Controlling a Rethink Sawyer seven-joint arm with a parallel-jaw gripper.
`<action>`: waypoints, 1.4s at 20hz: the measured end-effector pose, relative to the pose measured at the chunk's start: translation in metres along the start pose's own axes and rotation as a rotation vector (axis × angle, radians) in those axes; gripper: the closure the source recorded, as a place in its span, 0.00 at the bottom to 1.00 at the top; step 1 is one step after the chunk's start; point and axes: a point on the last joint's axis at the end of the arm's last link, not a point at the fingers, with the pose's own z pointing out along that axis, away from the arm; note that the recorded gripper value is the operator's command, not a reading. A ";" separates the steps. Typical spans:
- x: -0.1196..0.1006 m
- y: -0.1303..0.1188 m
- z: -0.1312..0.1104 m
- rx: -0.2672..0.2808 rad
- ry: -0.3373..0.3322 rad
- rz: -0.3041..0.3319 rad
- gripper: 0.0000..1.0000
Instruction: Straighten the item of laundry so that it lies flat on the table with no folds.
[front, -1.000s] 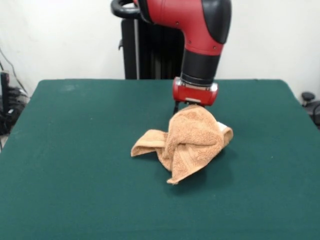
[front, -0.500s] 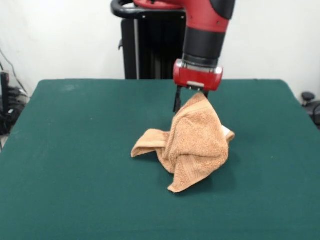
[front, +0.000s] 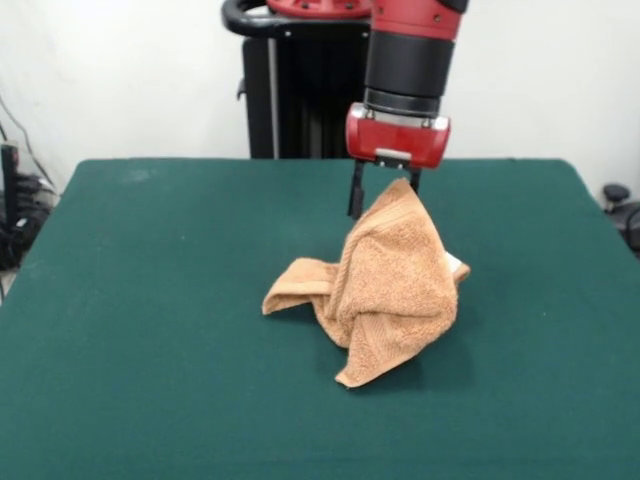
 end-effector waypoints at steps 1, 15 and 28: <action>0.000 0.001 0.001 -0.004 0.000 0.002 0.00; -0.013 0.006 0.003 -0.009 -0.091 0.004 1.00; -0.002 0.016 -0.014 -0.004 -0.090 0.083 1.00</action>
